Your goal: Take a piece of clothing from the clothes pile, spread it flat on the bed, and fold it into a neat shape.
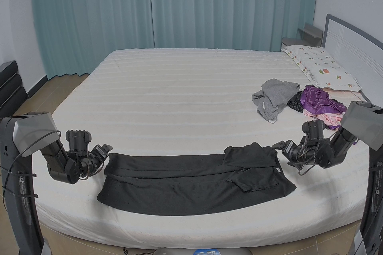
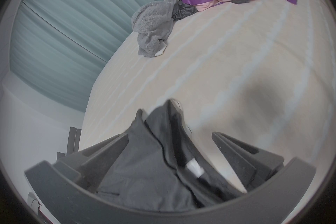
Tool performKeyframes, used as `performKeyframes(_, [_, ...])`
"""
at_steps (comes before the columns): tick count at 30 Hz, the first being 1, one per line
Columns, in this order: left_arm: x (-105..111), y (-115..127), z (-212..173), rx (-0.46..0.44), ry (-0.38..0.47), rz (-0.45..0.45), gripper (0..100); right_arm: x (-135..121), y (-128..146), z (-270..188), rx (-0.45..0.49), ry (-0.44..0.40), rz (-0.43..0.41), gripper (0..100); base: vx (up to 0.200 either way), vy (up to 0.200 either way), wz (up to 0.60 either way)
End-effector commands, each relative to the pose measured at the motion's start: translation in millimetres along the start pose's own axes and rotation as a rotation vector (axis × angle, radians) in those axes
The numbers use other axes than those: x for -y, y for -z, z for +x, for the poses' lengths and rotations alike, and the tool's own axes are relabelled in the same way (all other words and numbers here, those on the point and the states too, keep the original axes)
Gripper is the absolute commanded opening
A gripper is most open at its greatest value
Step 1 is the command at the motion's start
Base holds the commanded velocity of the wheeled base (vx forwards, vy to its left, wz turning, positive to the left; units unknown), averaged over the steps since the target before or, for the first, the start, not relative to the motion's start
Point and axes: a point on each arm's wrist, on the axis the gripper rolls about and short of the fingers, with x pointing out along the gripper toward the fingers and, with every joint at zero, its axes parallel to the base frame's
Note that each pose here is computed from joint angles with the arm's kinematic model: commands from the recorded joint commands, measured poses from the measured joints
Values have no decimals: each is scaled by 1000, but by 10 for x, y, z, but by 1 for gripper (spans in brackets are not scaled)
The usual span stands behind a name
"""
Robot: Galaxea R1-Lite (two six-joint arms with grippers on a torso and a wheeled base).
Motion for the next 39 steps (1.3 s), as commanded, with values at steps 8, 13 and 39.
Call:
performKeyframes(8, [-178,500,-874,-150,-78,-46,100,68,599,-898,34,-3,67,100,-125,0,0])
performKeyframes(13, [-252,579,-920,-163,-94,-33,100,96,661,-876,23,22,74,100,-40,0,0])
performKeyframes(39, [-141,668,-464,4,-155,59,0,262,828,-514,26,142,36,100,0,0,0])
